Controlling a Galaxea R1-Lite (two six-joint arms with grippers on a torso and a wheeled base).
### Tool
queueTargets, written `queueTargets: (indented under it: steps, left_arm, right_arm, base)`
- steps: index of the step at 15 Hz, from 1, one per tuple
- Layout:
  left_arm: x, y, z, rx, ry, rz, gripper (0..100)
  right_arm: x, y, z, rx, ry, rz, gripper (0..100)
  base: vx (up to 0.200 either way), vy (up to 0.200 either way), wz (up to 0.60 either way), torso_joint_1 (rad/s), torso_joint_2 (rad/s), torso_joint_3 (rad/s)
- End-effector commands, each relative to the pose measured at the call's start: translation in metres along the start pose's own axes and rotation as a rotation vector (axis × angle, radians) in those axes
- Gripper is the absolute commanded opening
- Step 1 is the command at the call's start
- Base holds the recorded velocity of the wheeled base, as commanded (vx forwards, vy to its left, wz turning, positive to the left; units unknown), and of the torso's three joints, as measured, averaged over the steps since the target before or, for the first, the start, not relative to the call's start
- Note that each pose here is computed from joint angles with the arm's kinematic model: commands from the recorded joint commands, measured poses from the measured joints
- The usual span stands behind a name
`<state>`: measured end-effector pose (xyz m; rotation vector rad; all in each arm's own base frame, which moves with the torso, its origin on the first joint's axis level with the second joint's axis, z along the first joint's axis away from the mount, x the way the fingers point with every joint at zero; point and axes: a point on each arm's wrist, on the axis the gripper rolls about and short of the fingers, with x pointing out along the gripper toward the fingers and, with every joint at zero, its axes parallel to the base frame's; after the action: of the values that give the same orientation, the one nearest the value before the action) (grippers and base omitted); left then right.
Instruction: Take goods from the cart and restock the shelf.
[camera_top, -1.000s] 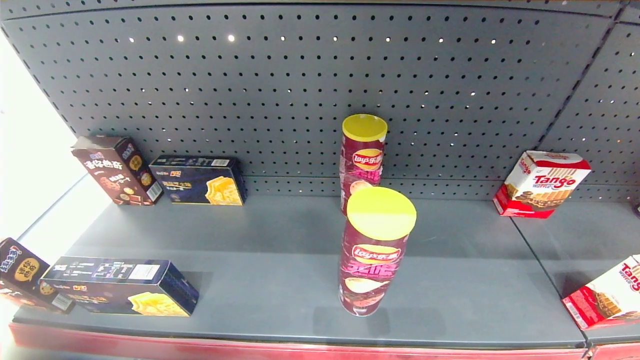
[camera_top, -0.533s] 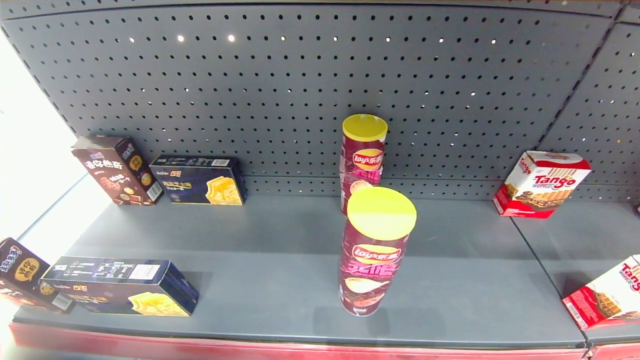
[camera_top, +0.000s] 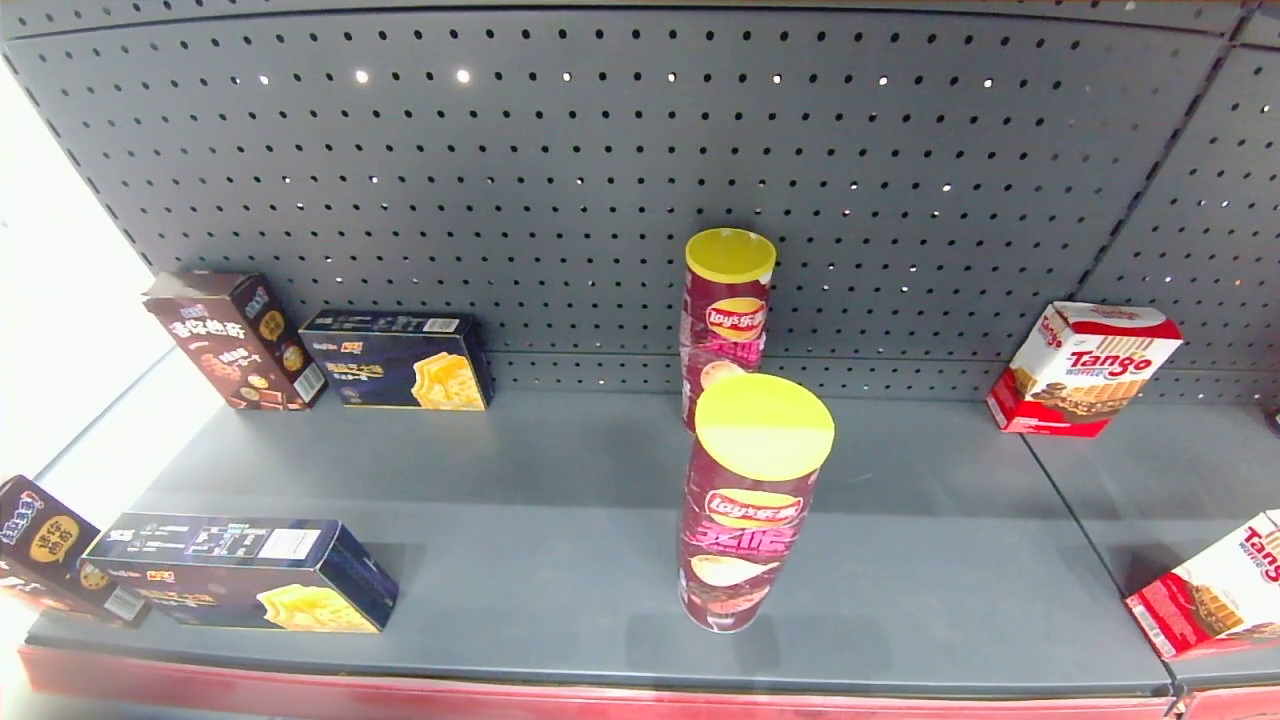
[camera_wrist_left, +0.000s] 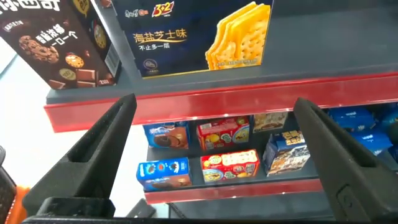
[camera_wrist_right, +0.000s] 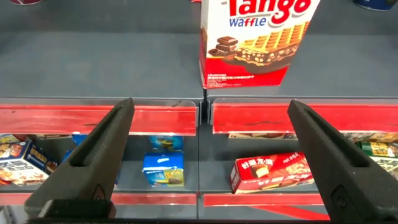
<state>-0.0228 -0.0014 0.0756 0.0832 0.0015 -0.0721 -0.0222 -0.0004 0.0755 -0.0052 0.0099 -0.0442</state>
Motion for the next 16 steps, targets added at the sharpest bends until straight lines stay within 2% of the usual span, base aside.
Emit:
queueTargets:
  steps: [1,2,9,12,16]
  left_arm:
    - [-0.0001,0.0,-0.0001,0.0,-0.001,0.0,100]
    - [-0.0001,0.0,-0.0001,0.0,-0.001,0.0,100]
    - [-0.0001,-0.0001,-0.0001,-0.002,-0.002,-0.005,100]
    - [-0.0001,-0.0002,-0.0001,-0.016,-0.002,-0.008,100]
    - [-0.0001,-0.0004,-0.0001,-0.013,-0.003,-0.018,100]
  right_arm:
    - [0.0,0.0,0.0,-0.001,-0.001,0.0,100]
    - [0.0,0.0,0.0,0.002,-0.001,0.0,100]
    - [0.0,0.0,0.0,0.002,-0.001,0.0,100]
    - [0.0,0.0,0.0,0.002,-0.001,0.0,100]
    - [0.0,0.0,0.0,0.002,-0.001,0.0,100]
  base:
    - [0.0,0.0,-0.6,-0.002,0.0,0.012]
    - [0.0,0.0,-0.6,0.002,0.0,0.007]
    - [0.0,0.0,0.0,0.0,0.0,0.0]
    - [0.0,0.0,0.0,0.0,0.0,0.0]
    - [0.0,0.0,0.0,0.0,0.0,0.0]
